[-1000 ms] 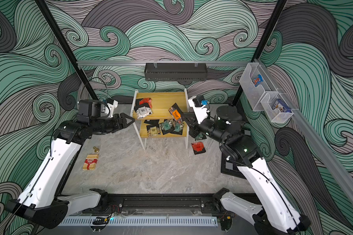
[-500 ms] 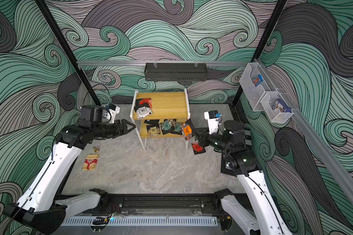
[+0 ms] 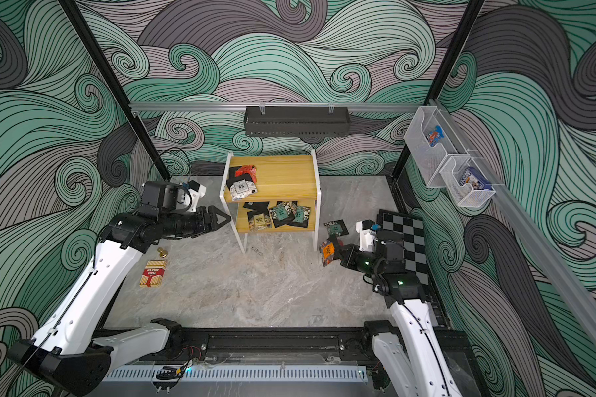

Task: Remove the tea bags from the shelf
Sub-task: Place the tea bag at the center of the board.

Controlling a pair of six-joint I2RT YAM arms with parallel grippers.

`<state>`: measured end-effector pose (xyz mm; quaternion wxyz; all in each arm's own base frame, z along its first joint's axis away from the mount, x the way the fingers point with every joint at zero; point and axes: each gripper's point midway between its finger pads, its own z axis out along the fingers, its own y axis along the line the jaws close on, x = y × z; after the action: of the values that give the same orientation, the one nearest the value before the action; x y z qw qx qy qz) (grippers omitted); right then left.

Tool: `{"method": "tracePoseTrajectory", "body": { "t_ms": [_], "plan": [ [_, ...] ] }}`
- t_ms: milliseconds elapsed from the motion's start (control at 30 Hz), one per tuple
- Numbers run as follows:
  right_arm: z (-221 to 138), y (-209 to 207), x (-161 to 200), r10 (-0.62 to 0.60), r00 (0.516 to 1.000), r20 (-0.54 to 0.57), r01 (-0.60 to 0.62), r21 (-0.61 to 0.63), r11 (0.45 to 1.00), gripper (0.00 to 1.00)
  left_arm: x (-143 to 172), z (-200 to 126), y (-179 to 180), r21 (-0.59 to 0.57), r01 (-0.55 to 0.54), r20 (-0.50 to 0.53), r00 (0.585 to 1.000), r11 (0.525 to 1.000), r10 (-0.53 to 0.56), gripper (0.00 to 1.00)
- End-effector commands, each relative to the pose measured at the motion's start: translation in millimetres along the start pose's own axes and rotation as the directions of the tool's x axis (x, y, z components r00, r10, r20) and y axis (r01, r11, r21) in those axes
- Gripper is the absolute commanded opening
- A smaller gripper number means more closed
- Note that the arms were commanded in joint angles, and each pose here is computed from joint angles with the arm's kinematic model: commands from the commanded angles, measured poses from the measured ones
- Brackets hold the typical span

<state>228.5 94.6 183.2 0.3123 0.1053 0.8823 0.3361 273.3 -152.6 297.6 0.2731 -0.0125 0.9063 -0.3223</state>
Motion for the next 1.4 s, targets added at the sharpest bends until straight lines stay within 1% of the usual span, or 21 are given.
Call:
{"method": "tracePoseTrajectory", "body": {
  "t_ms": [0,167,333,667,967,1100,1267,1367],
  "plan": [
    [6.9,-19.3,7.5,0.069,0.998,-0.006,-0.069,0.05,0.996,0.0,0.2,-7.6,-6.9,0.021,-0.036,0.026,0.999,0.999,0.036,0.7],
    [20.8,-55.6,27.5,0.162,0.986,-0.046,-0.153,0.15,0.977,0.0,2.8,-7.2,-5.6,0.021,-0.036,0.024,0.999,0.999,0.035,0.7],
    [31.3,-86.0,44.6,0.234,0.968,-0.093,-0.205,0.245,0.947,0.0,5.2,-4.8,-3.3,0.019,-0.029,0.018,0.999,0.999,0.028,0.7],
    [36.7,-114.3,60.5,0.289,0.952,-0.099,-0.244,0.322,0.915,0.01,7.4,-3.0,-1.3,0.02,-0.022,0.02,1.0,1.0,0.021,0.7],
    [41.0,-139.4,67.3,0.332,0.938,-0.096,-0.262,0.43,0.864,0.05,7.4,-2.2,-0.7,0.019,-0.021,0.02,1.0,1.0,0.021,0.7],
    [41.8,-143.7,66.8,0.332,0.939,-0.092,-0.259,0.447,0.856,0.08,8.2,-1.8,0.5,0.015,-0.021,0.018,1.0,1.0,0.021,0.7],
    [41.4,-145.6,66.5,0.335,0.938,-0.089,-0.26,0.457,0.85,0.16,8.1,-1.4,1.3,0.013,-0.021,0.02,1.0,1.0,0.021,0.7],
    [40.9,-145.3,64.7,0.331,0.94,-0.082,-0.26,0.457,0.851,0.26,7.7,-1.1,1.3,0.012,-0.021,0.02,1.0,1.0,0.02,0.7]
  ]
}}
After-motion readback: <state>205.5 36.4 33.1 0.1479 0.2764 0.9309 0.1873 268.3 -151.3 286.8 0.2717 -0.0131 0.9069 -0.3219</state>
